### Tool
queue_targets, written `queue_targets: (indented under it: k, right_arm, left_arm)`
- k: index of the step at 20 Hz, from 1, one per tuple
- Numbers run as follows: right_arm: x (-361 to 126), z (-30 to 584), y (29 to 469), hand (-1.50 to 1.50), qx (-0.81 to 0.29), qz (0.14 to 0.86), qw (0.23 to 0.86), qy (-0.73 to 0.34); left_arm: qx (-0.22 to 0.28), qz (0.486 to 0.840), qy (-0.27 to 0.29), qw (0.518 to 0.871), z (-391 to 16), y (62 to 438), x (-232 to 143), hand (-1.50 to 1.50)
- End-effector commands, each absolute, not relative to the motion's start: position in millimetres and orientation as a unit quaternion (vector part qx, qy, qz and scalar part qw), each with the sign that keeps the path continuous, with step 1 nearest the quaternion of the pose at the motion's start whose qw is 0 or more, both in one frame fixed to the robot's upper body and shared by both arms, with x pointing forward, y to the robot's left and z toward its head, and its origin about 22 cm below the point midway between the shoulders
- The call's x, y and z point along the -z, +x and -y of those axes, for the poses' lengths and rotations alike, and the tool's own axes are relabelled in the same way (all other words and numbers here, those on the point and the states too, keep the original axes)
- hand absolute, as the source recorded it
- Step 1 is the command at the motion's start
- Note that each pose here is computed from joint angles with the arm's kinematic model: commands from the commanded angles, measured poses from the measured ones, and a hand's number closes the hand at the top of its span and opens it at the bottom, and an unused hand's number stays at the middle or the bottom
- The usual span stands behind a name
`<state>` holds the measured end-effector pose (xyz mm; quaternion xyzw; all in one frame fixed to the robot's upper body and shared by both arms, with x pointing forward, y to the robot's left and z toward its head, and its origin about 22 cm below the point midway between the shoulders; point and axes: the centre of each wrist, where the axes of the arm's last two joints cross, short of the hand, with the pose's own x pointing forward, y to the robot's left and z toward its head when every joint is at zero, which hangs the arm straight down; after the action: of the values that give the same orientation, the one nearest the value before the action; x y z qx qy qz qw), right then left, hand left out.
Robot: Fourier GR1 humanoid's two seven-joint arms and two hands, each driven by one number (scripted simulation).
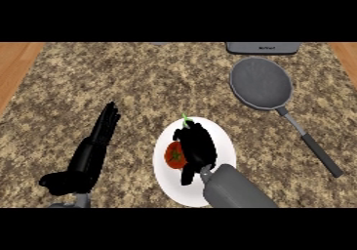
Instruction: Pick the tomato from the plate and place it in the pan
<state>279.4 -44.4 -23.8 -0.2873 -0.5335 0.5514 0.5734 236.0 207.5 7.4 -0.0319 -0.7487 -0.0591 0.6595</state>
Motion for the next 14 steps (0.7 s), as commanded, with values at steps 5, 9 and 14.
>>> queue_targets:
  k: [5,9,14]
  right_arm:
    - [50.8,47.0,276.0,1.50,-0.581,0.519,0.543,-0.315]
    - [48.1,47.1,285.8,1.50,-0.554,0.553,0.525,-0.334]
    - [32.2,41.9,267.1,1.50,-0.489,0.611,0.484,-0.392]
  left_arm:
    - [0.049,0.747,-0.025,0.663,-172.8,238.0,-8.9,0.00]
    - [0.063,0.749,-0.024,0.659,-196.7,247.2,-20.7,0.00]
    - [0.056,0.749,-0.029,0.660,-211.1,243.7,-11.2,0.00]
